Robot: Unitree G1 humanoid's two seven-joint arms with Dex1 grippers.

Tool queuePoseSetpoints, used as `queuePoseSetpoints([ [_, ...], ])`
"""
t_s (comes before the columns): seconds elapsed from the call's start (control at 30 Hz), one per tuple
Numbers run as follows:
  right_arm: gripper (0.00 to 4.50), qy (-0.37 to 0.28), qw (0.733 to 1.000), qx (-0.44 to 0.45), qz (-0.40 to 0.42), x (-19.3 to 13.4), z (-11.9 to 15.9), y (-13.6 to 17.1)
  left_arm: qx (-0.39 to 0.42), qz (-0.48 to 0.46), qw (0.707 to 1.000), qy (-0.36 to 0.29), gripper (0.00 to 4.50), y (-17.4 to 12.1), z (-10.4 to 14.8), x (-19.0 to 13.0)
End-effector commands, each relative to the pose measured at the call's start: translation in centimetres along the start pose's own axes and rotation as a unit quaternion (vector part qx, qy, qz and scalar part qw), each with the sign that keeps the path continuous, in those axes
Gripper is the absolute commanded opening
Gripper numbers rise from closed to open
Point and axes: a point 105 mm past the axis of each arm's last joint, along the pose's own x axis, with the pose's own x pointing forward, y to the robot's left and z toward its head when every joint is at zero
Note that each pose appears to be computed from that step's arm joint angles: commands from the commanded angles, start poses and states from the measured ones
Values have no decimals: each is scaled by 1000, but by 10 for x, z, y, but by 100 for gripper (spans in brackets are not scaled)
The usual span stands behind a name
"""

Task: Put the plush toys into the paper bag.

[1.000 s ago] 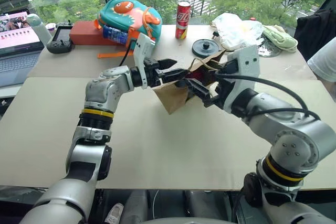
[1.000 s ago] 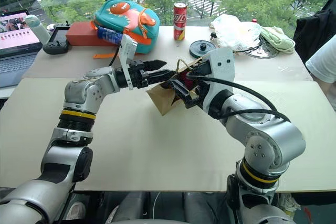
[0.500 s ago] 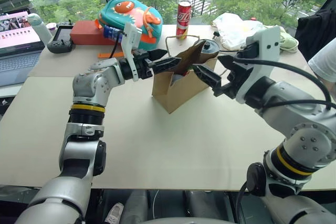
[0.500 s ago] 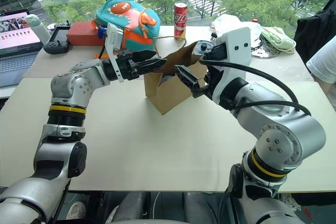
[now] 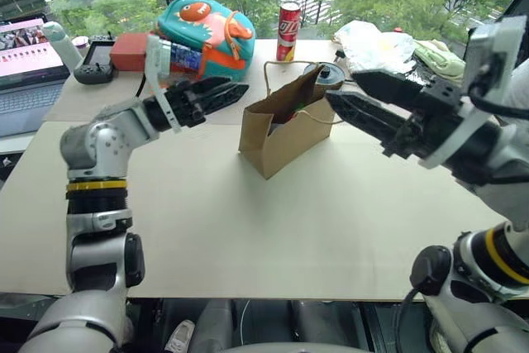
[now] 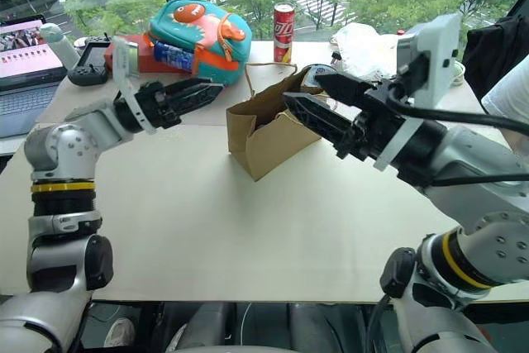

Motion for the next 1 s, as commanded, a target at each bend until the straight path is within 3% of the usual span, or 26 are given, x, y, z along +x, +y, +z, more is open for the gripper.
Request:
queuePoseSetpoints([
  [0.03, 174, 0, 998, 5, 57, 1, -5, 18, 15, -7, 1000, -4, 450, -4, -3, -5],
  [0.2, 6, 56, 997, 23, 50, 8, -33, 16, 52, -8, 998, 28, 450, -2, -25, -9],
  [0.37, 6, 95, 994, 13, 44, 15, -54, 13, 114, -15, 992, 59, 450, -3, -37, -4],
  [0.5, 6, 144, 990, -6, 1, 28, -80, -4, 163, -15, 983, 81, 450, 0, -46, 4],
  [0.63, 6, 183, 981, -37, -60, 50, -103, -35, 157, -20, 985, 73, 450, 3, -48, 9],
  [0.77, 6, 196, 976, -62, -76, 70, -115, -51, 156, -20, 985, 68, 450, 7, -45, 13],
  [1.0, 6, 176, 979, -67, -72, 97, -113, -53, 167, -19, 983, 69, 450, 11, -40, 15],
])
